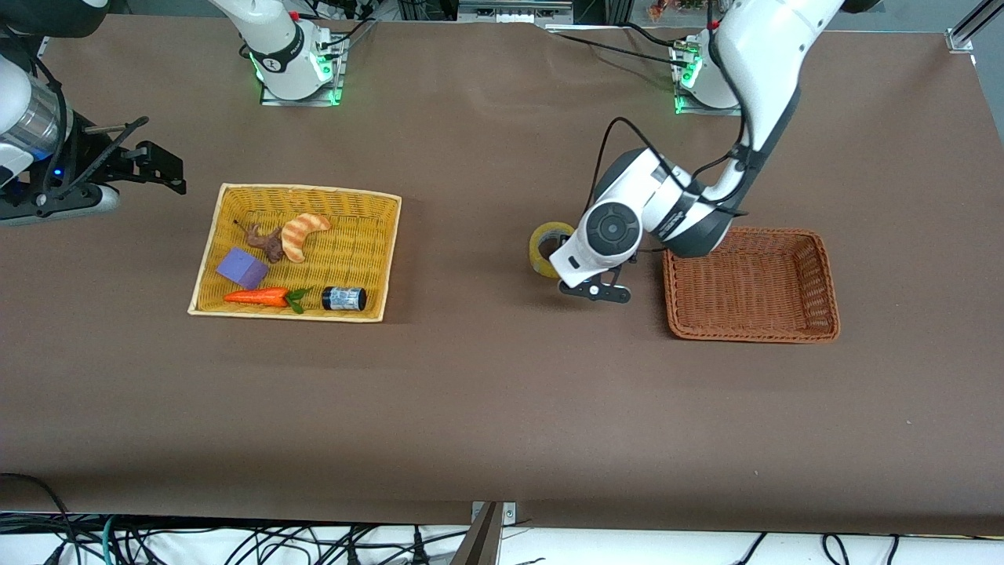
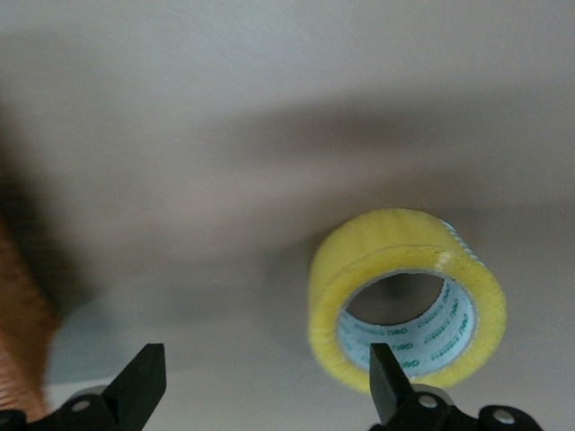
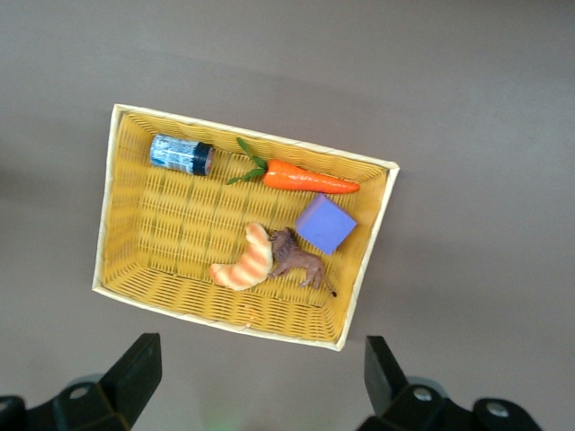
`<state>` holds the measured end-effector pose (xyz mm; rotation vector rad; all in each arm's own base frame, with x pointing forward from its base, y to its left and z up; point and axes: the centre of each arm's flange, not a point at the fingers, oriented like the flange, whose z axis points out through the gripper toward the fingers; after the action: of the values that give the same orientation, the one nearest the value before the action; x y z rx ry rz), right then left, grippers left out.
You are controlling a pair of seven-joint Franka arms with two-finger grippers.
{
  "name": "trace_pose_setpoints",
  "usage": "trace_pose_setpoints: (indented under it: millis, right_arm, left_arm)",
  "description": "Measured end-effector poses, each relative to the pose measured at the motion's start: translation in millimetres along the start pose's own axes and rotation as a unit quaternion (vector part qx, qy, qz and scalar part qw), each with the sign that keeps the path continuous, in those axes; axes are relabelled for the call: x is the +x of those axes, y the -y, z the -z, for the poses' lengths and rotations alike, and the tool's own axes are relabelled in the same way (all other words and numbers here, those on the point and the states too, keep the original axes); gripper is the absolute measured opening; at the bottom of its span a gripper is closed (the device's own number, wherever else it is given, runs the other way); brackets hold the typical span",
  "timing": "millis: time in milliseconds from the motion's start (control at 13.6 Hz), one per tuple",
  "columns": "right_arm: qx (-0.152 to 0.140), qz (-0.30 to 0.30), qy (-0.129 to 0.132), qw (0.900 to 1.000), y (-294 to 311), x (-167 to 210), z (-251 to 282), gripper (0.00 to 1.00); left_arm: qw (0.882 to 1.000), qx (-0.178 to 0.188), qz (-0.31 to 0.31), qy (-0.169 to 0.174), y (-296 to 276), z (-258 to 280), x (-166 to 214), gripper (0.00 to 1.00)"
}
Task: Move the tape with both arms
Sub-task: 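Grasp the tape roll with the left gripper and lift it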
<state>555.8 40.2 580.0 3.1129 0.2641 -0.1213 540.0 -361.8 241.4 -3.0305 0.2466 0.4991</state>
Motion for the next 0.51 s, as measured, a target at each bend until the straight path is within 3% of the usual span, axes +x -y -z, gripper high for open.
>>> trace_pose_setpoints:
  millis: [220,366,513]
  right_arm:
    - [-0.002,-0.001,-0.001,1.000,-1,0,1,1.00]
    - [-0.004,-0.001,-0.001,1.000,-2,0,2,1.00]
    - [-0.005,-0.003,-0.001,1.000,-4,-1,2,1.00]
  left_arm:
    - [1.000,0.016,-0.003,0.003,-18,-30,1,1.00]
    - [1.000,0.024,-0.009,-0.001,-19,-43,5,0.92]
    - [1.000,0.021,-0.015,-0.002,-27,-56,6,0.71]
